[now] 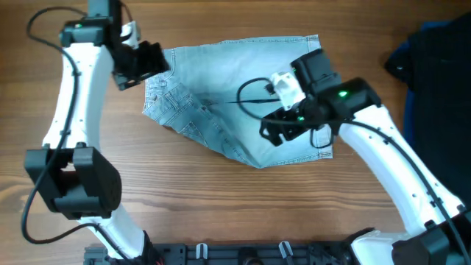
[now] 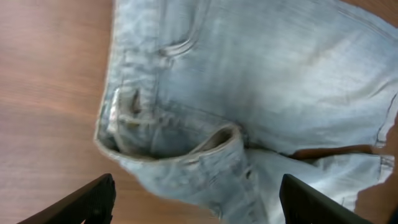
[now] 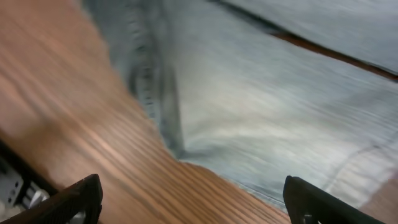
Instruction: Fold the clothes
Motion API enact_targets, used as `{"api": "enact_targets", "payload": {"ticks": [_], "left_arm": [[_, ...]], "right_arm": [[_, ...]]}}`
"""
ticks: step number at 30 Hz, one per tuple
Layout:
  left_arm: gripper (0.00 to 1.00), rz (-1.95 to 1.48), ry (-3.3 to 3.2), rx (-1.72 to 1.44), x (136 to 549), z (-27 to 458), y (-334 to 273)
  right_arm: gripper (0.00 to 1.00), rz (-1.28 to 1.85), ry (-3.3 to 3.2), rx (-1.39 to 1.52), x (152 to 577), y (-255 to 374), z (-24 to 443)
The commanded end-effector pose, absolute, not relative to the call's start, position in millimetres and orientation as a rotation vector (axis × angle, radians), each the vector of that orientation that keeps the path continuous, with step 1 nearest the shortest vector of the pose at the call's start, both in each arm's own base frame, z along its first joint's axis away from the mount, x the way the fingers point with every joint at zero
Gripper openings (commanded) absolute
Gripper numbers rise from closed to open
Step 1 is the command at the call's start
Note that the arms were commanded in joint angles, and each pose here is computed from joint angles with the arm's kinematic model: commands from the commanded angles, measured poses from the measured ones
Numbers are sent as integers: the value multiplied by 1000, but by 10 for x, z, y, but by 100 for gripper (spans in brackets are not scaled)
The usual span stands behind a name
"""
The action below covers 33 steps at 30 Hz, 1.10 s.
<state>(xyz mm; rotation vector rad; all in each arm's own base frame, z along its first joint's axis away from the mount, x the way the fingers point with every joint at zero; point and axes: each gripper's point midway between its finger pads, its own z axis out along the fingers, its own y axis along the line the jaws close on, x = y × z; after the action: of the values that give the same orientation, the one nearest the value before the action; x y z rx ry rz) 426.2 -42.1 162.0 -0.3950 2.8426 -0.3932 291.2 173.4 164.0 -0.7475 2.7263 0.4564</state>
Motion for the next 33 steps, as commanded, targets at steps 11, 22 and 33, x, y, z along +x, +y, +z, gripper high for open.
{"api": "enact_targets", "payload": {"ticks": [11,22,33], "left_arm": [[58,-202,2981,-191,4332,899,-913],[36,-147,3057,-169,4148,870,-847],[4,-28,3380,-222,3353,926,-703]], "right_arm": [[94,376,2764,-551,3103,1325,1634],[95,364,2764,-553,3107,1312,1631],[95,364,2769,-553,3096,1310,1625]]}}
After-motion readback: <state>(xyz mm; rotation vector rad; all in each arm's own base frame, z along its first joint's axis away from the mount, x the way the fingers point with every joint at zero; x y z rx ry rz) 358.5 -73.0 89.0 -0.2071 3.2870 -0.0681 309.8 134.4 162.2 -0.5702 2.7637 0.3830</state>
